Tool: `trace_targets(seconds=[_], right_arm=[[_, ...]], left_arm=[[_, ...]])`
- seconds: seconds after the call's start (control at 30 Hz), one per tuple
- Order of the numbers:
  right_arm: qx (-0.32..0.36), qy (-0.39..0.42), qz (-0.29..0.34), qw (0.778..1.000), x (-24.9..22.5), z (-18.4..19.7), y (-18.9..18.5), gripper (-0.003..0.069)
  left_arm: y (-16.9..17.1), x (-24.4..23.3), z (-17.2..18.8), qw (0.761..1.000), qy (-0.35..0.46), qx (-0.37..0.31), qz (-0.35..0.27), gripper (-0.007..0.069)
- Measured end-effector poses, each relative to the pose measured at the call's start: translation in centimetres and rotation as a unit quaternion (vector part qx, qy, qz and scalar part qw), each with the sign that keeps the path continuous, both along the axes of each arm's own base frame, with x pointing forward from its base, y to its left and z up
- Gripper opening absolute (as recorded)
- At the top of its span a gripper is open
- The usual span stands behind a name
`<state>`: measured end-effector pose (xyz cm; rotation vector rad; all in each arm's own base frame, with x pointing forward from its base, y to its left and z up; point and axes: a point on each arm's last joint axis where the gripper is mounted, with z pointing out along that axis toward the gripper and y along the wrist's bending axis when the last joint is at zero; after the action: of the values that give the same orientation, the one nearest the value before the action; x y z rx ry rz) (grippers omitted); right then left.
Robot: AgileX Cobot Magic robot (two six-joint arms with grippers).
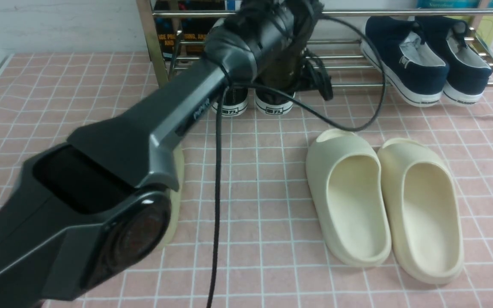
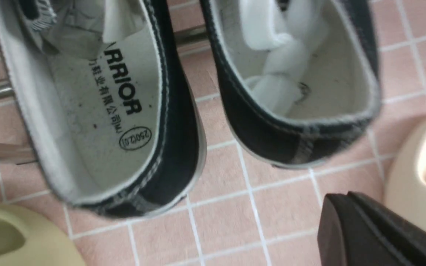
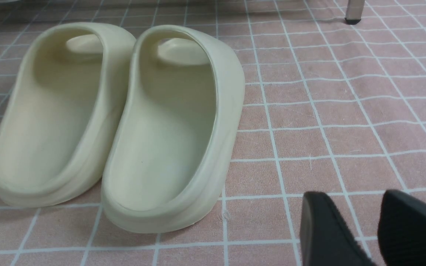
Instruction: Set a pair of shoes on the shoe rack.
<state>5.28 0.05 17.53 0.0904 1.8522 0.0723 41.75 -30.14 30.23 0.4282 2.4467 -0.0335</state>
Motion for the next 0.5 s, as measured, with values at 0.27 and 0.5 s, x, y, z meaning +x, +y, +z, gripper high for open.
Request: trace_targets(seconds=[0.27,0.5], right_arm=[[0.0,0.0,0.0,1.0,0.0,0.0,0.0,0.0239],[0.0,0.0,0.0,1.0,0.0,0.0,0.0,0.0239]], left_arm=[[2.5,-3.4,8.4,0.997,-0.057,-0.005,-0.055,0.0022],[8.6,-11.4,19.9,0.983,-0.154,-0.063,-0.076,0.0023]])
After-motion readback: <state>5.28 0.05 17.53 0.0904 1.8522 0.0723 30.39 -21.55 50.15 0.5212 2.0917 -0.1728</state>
